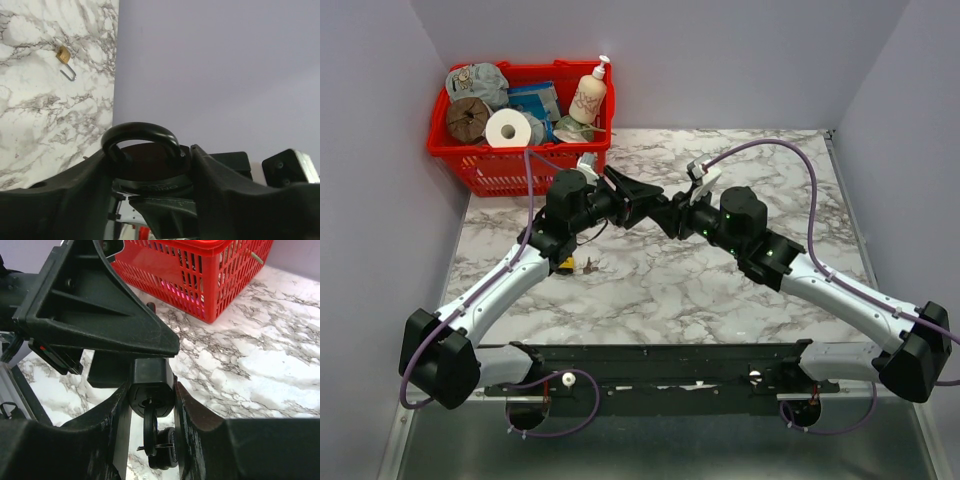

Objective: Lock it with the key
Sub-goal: Lock the lock.

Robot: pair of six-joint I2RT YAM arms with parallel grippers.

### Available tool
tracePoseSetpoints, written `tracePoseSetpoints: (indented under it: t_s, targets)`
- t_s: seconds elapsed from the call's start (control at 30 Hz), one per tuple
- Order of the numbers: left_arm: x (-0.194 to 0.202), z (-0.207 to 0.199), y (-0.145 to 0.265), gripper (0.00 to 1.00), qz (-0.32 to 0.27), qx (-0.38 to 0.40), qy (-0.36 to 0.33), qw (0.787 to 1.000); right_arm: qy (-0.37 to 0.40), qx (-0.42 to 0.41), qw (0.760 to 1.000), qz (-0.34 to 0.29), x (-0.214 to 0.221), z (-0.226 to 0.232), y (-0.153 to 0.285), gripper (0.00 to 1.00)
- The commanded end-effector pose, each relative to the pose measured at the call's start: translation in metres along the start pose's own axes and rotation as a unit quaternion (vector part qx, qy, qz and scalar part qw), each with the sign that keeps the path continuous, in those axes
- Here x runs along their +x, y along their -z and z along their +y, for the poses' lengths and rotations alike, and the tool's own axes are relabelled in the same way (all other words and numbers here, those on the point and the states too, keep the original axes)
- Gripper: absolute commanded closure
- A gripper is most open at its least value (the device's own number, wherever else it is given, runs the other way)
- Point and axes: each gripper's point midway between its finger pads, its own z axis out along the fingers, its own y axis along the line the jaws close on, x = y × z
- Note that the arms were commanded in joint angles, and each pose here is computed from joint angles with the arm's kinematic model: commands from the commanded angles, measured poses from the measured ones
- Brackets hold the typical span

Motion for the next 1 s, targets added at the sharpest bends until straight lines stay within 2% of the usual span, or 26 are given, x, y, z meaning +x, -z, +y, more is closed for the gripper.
tracePoseSetpoints:
  t_s: [0.0, 0.03, 0.07, 0.17, 0.2, 0.27, 0.4, 0.57, 0.97]
  targets:
    - [0.003, -0.025, 0.005, 0.61, 0.003, 0.040, -0.037, 0.998, -0.006, -0.014, 0.999, -0.050, -0.026, 0.009, -0.002, 0.99]
    - [0.004, -0.023, 0.005, 0.75, 0.003, 0.037, -0.039, 0.999, -0.005, -0.013, 0.999, -0.040, -0.020, 0.009, -0.001, 0.99]
    - [0.002, -0.022, 0.007, 0.81, 0.000, 0.034, -0.038, 0.999, -0.005, -0.012, 0.999, -0.036, -0.019, 0.009, -0.001, 0.99]
    - [-0.002, -0.016, 0.008, 0.99, -0.004, 0.026, -0.037, 0.999, -0.004, -0.021, 1.000, -0.006, -0.006, 0.011, 0.002, 0.81]
    - [-0.006, -0.016, 0.009, 1.00, -0.009, 0.027, -0.037, 0.999, -0.004, -0.022, 1.000, -0.002, -0.006, 0.012, 0.005, 0.70]
    - [-0.012, -0.016, 0.010, 1.00, -0.015, 0.030, -0.036, 0.999, -0.003, -0.019, 1.000, 0.016, 0.001, 0.010, 0.009, 0.59]
    - [-0.021, -0.020, 0.016, 1.00, -0.022, 0.038, -0.042, 0.998, 0.016, -0.028, 0.998, 0.046, 0.011, 0.008, 0.021, 0.48]
    - [-0.019, -0.021, 0.019, 1.00, -0.017, 0.042, -0.046, 0.998, 0.043, -0.051, 0.995, 0.069, 0.023, 0.011, 0.031, 0.43]
    - [-0.015, -0.013, 0.023, 1.00, -0.015, 0.037, -0.048, 0.998, 0.076, -0.051, 0.995, 0.049, 0.003, 0.010, 0.026, 0.46]
